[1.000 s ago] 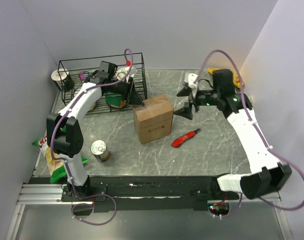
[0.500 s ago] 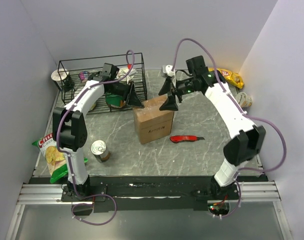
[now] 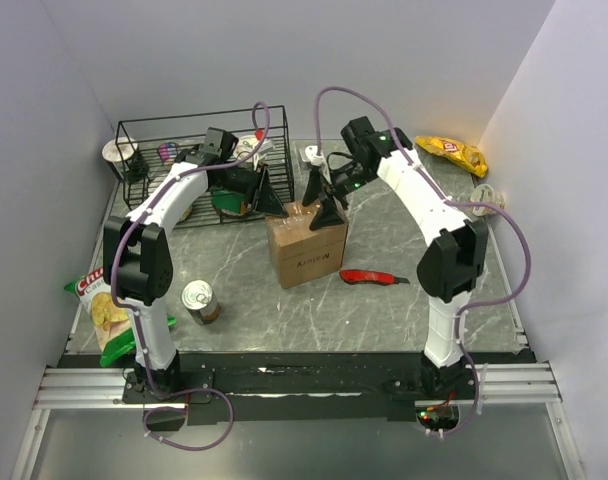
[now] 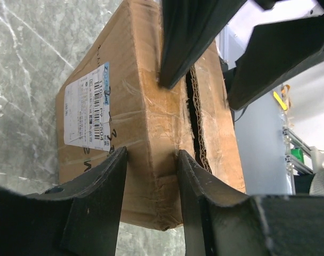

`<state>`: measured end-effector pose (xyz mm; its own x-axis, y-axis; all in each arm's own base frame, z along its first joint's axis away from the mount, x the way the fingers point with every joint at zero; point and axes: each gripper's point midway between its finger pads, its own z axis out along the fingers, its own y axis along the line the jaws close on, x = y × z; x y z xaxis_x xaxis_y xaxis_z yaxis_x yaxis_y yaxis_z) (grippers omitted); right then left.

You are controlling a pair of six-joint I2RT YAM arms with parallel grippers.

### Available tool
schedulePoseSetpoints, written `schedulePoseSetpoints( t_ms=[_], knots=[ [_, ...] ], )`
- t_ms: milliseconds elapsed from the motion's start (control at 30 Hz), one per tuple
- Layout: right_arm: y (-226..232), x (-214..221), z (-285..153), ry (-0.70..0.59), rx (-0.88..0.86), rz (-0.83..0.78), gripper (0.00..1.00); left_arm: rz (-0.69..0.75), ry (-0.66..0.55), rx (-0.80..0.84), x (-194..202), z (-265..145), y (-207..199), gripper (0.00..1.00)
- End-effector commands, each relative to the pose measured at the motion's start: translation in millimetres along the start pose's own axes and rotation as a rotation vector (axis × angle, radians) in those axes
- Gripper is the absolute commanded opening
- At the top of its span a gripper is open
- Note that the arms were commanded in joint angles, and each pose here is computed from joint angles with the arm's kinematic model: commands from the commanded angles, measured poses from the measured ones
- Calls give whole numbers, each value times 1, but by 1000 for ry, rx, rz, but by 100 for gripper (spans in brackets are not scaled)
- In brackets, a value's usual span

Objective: Unpack the express box

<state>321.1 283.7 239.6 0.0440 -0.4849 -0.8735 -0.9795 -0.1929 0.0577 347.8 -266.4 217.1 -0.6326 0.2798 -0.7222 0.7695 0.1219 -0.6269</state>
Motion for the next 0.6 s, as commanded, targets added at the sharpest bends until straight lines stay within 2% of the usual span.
schedulePoseSetpoints(
  t_ms=[0,267,567],
  knots=[
    [47,20,6,81,-159,202,76,-8,46,-62,15,4,9,41],
    [65,37,11,185,-178,276,75,5,47,-92,14,4,15,40],
    [82,32,2,187,-163,365,78,10,63,-176,18,0,27,39]
  ],
)
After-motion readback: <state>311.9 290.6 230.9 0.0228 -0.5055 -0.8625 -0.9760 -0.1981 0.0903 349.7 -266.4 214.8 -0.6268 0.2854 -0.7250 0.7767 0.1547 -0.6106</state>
